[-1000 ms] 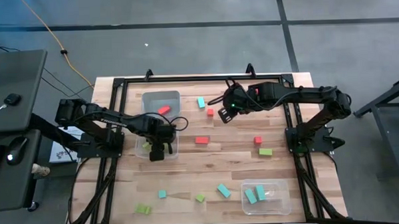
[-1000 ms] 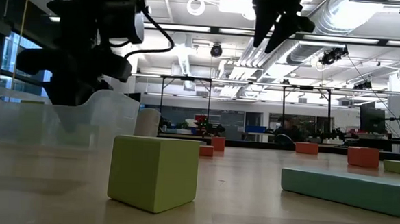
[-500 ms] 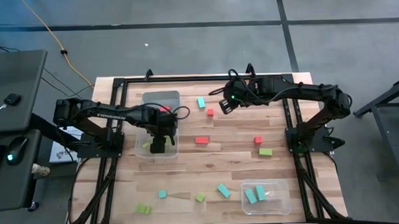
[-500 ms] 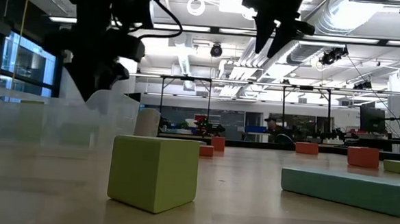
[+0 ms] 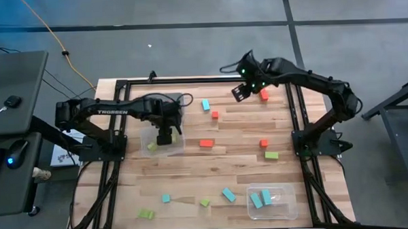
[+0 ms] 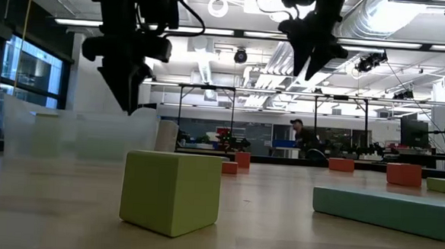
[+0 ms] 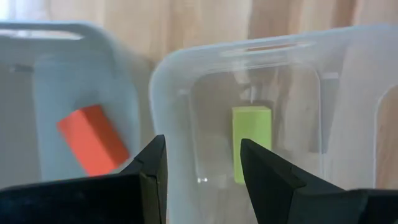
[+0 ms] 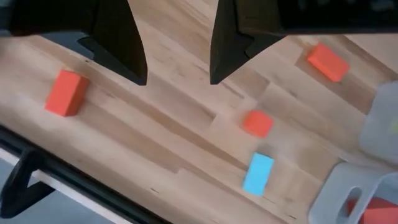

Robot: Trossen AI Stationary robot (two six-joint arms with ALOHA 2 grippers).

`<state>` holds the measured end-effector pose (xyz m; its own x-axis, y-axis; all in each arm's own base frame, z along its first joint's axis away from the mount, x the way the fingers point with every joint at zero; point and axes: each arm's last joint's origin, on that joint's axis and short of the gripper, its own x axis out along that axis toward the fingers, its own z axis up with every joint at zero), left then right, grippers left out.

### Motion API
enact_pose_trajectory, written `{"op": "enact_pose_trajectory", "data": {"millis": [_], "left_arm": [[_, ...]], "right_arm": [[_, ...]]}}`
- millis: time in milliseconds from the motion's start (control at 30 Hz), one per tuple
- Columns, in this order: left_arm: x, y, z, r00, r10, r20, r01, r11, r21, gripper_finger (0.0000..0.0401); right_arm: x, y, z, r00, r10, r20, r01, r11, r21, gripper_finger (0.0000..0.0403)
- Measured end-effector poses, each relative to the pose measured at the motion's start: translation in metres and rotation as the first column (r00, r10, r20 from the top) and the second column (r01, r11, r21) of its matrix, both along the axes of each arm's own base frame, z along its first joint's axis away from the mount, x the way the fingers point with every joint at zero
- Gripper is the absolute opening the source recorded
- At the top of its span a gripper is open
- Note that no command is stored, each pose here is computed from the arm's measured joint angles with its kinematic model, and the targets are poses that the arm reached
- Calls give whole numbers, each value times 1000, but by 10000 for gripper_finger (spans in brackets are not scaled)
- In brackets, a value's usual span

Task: Sort & place blocks by color
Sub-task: Put the orange block into the gray bin

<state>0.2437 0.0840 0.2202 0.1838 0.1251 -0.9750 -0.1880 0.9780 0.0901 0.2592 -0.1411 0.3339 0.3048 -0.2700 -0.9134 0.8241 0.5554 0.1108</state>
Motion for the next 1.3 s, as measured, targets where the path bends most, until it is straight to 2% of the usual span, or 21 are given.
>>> {"op": "enact_pose_trajectory", "data": {"millis": [200, 533, 667, 800, 933, 1033, 1100, 1300], "left_arm": [[-2, 8, 5, 999, 34, 8, -34, 998, -47, 133], [-7, 4, 7, 1000, 27, -8, -27, 995, -98, 133], [-13, 2, 18, 999, 10, 34, -8, 998, -69, 133], [-20, 0, 30, 997, -11, 73, 13, 999, -30, 133], [-26, 3, 37, 998, -29, 52, 24, 994, 103, 133], [-31, 8, 41, 999, 12, 34, -19, 978, 207, 133], [-34, 12, 43, 999, 46, 29, -52, 968, 244, 133], [-43, 23, 50, 981, 165, 98, -184, 954, 239, 133]], "right_arm": [[-15, -26, 0, 1000, 11, -6, -11, 1000, 2, 165], [-37, -54, 0, 998, -46, -38, 44, 998, -36, 165], [-48, -65, 0, 998, -56, -35, 55, 998, -27, 168], [-56, -76, -3, 997, -72, -31, 72, 997, -4, 187], [-61, -88, -14, 992, -103, -77, 107, 993, 49, 215], [-64, -96, -27, 981, -135, -137, 151, 982, 112, 228], [-65, -101, -36, 974, -141, -176, 167, 975, 146, 231], [-64, -117, -60, 958, -165, -234, 215, 955, 206, 232]]}}
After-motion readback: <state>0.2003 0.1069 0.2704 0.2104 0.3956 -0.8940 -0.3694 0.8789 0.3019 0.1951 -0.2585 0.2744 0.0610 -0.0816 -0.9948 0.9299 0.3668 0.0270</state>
